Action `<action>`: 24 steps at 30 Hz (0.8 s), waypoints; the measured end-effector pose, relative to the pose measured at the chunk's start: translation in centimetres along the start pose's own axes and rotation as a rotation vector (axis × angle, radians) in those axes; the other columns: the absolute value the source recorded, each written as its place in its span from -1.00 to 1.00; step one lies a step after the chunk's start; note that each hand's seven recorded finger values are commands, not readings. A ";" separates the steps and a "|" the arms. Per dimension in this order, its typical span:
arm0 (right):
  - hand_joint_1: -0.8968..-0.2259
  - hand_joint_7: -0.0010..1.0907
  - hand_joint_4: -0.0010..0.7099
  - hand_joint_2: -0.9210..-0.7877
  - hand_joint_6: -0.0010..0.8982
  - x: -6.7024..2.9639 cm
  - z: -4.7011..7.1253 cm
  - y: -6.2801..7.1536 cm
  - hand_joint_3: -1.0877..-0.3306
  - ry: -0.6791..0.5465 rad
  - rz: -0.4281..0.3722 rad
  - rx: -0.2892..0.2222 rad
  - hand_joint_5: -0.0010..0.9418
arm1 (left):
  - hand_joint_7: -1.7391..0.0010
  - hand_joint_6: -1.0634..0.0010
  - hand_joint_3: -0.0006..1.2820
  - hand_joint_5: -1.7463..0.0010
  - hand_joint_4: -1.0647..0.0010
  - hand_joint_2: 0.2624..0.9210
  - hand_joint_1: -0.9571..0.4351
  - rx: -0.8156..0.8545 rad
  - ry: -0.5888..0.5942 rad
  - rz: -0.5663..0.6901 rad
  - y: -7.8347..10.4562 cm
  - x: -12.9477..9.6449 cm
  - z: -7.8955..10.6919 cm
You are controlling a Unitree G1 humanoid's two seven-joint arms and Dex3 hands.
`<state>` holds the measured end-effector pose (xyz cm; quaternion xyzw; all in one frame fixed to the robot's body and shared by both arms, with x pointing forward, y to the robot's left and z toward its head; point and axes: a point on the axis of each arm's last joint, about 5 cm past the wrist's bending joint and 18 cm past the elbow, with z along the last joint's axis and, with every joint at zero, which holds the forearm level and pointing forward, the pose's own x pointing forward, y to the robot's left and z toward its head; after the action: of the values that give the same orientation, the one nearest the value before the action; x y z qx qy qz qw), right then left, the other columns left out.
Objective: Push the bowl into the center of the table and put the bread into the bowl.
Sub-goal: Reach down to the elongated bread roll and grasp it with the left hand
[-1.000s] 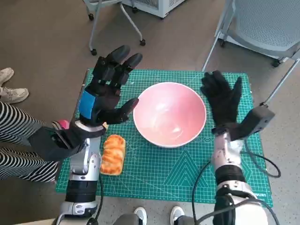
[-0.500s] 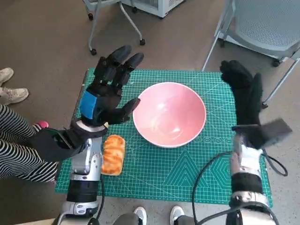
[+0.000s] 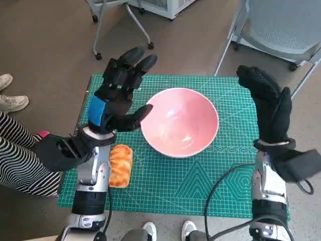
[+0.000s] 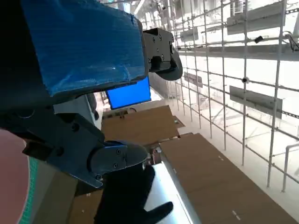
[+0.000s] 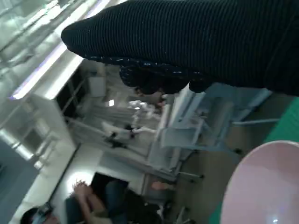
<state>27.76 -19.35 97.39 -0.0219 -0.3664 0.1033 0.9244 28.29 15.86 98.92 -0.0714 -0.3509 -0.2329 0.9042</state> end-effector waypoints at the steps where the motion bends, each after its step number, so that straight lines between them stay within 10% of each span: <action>1: -0.45 -0.01 -0.42 -1.00 -0.75 0.01 0.1 0.0 0.01 -0.006 0.002 0.002 -0.97 | 0.29 1.00 -0.15 0.46 0.91 0.55 0.06 0.000 0.000 -0.003 0.0 0.0 0.0; 24: -0.44 -0.01 -0.38 -1.00 -0.75 -0.29 1.0 0.5 0.02 -0.032 0.028 0.017 -0.97 | 0.11 1.00 -0.39 0.49 0.75 0.52 0.06 0.504 0.113 -0.337 7.9 0.4 4.1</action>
<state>26.78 -18.97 97.88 -0.0175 -0.3799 0.1199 0.9171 29.84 23.86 102.50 0.2271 -0.3536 -0.2887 0.8603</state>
